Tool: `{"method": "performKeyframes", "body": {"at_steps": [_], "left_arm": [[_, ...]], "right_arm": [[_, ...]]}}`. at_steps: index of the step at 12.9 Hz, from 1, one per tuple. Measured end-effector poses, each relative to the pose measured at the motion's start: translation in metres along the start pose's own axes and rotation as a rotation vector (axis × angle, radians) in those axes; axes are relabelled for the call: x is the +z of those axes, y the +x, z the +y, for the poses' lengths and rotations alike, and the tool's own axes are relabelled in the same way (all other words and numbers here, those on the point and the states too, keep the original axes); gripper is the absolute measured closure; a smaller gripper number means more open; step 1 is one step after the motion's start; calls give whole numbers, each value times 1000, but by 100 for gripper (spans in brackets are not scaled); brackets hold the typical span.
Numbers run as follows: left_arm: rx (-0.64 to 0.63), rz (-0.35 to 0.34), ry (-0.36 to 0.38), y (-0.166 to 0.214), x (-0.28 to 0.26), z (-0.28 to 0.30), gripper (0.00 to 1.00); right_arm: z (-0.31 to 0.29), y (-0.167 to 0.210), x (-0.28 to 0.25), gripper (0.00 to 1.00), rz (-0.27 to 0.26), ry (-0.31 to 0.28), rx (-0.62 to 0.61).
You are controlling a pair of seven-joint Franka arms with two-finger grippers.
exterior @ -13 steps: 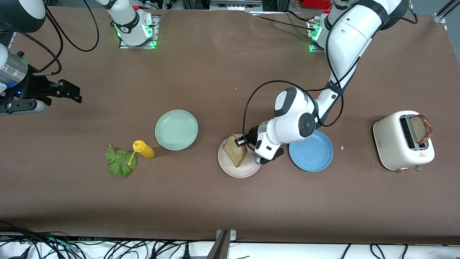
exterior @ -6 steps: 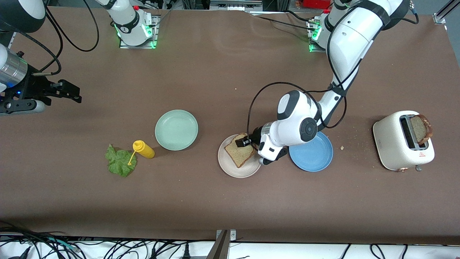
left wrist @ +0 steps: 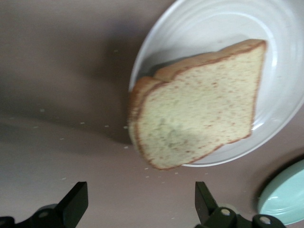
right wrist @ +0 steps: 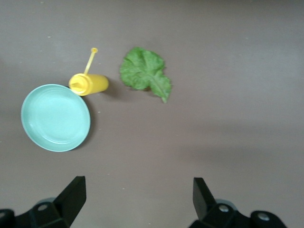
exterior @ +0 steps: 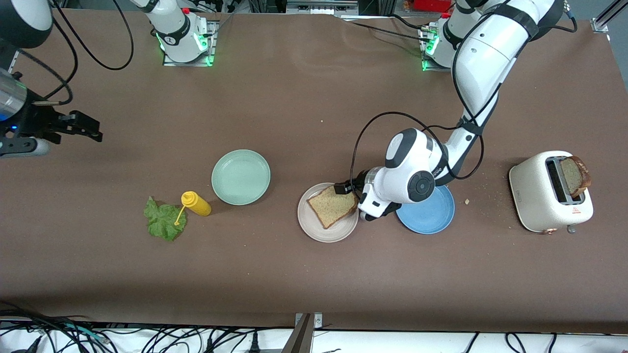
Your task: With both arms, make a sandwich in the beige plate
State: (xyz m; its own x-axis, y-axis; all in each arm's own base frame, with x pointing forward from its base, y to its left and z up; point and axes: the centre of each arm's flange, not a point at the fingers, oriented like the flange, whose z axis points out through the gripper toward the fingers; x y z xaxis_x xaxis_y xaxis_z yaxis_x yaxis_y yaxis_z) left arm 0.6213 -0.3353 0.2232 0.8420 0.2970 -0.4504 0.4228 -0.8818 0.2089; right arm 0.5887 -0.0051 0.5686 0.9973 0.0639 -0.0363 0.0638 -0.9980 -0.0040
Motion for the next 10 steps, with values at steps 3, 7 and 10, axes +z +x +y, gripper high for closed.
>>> {"method": "performKeyframes", "body": {"at_steps": [3, 7, 10], "left_arm": [[-16, 2, 59, 18, -45, -30, 1], [-8, 189, 171, 21, -163, -72, 1], [-22, 349, 196, 14, -245, -101, 1]], "right_arm": [[6, 8, 15, 0, -13, -2, -6], [-1, 14, 26, 0, -27, -1, -87], [-33, 22, 35, 0, -37, 11, -290]]}}
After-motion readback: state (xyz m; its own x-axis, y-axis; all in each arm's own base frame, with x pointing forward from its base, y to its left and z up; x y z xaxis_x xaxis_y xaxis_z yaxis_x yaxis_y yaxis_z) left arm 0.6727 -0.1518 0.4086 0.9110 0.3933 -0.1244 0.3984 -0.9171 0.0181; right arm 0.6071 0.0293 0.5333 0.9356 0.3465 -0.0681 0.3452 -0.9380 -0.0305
